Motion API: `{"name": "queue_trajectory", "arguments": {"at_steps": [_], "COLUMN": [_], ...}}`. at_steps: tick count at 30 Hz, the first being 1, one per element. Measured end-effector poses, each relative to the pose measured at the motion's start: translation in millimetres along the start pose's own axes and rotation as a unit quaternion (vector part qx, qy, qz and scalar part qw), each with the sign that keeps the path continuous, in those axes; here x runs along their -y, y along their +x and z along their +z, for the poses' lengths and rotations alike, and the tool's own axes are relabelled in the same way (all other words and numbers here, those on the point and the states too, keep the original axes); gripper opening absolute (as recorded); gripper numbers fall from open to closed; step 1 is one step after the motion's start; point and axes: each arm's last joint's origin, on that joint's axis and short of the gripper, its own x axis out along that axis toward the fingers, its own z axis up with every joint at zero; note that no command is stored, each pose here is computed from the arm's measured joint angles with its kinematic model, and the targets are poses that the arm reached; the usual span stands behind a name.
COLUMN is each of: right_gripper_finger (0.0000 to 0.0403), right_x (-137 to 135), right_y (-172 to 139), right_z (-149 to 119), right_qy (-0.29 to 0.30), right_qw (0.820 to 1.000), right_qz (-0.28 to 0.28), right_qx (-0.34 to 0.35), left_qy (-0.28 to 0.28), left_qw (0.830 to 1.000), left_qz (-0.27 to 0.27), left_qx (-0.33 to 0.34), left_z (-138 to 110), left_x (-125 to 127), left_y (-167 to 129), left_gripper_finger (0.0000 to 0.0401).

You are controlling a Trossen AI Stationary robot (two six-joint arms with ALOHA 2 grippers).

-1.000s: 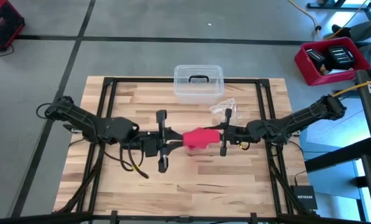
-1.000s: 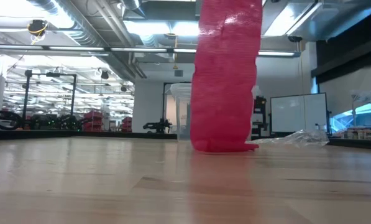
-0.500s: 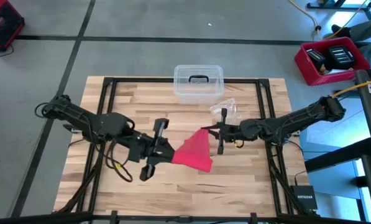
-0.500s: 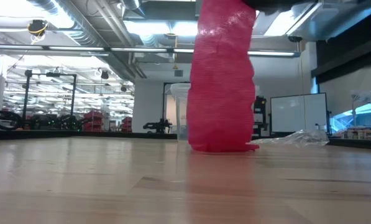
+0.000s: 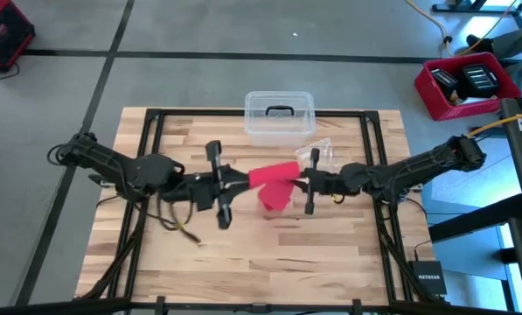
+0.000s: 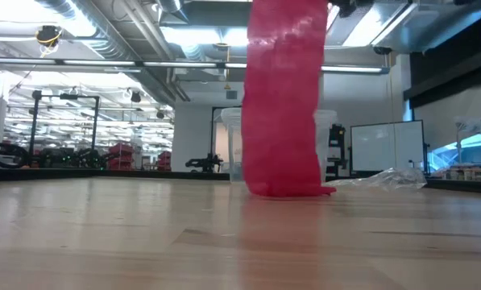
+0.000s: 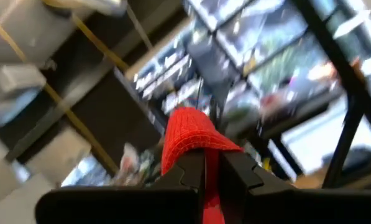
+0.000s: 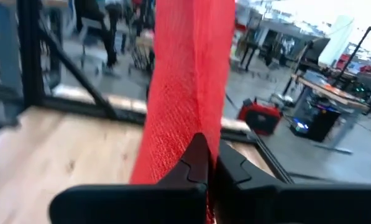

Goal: Roll bandage
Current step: Roll the red bandage

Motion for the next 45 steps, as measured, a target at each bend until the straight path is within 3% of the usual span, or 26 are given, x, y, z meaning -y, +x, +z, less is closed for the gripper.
{"name": "queue_trajectory", "arguments": {"at_steps": [7,14,20,25,33,39,42,45], "right_gripper_finger": [0.0044,0.0132,0.0219,0.0265,0.0274,0.0269,0.0269,0.0269], "right_x": [0,0,8,16,20,36,39,36], "right_y": [1,3,5,0,-5,-48,-67,-70], "right_z": [6,10,47,84,93,101,86,59], "right_qy": [0.053,0.056,0.051,0.074,0.111,0.128,0.119,0.113], "right_qw": [0.998,0.997,0.995,0.991,0.986,0.977,0.969,0.972], "right_qz": [0.014,0.031,0.042,0.076,0.077,0.116,0.116,0.081], "right_qx": [0.014,-0.033,-0.074,-0.084,-0.098,-0.124,-0.185,-0.187], "left_qy": [-0.019,-0.028,-0.045,-0.052,-0.058,-0.06,-0.06,-0.068], "left_qw": [0.999,0.999,0.999,0.998,0.997,0.997,0.997,0.997], "left_qz": [0.005,0.003,-0.031,-0.036,-0.041,-0.037,-0.039,-0.04], "left_qx": [-0.047,-0.032,-0.006,-0.008,-0.016,-0.012,-0.015,-0.016], "left_z": [-16,-14,-13,-13,-15,-14,-15,-15], "left_x": [-7,-8,-6,-5,-4,-5,-4,-4], "left_y": [7,7,7,7,7,7,7,7], "left_gripper_finger": [0.0017,0.0017,0.0017,0.0017,0.0017,0.0017,0.0017,0.0017]}}
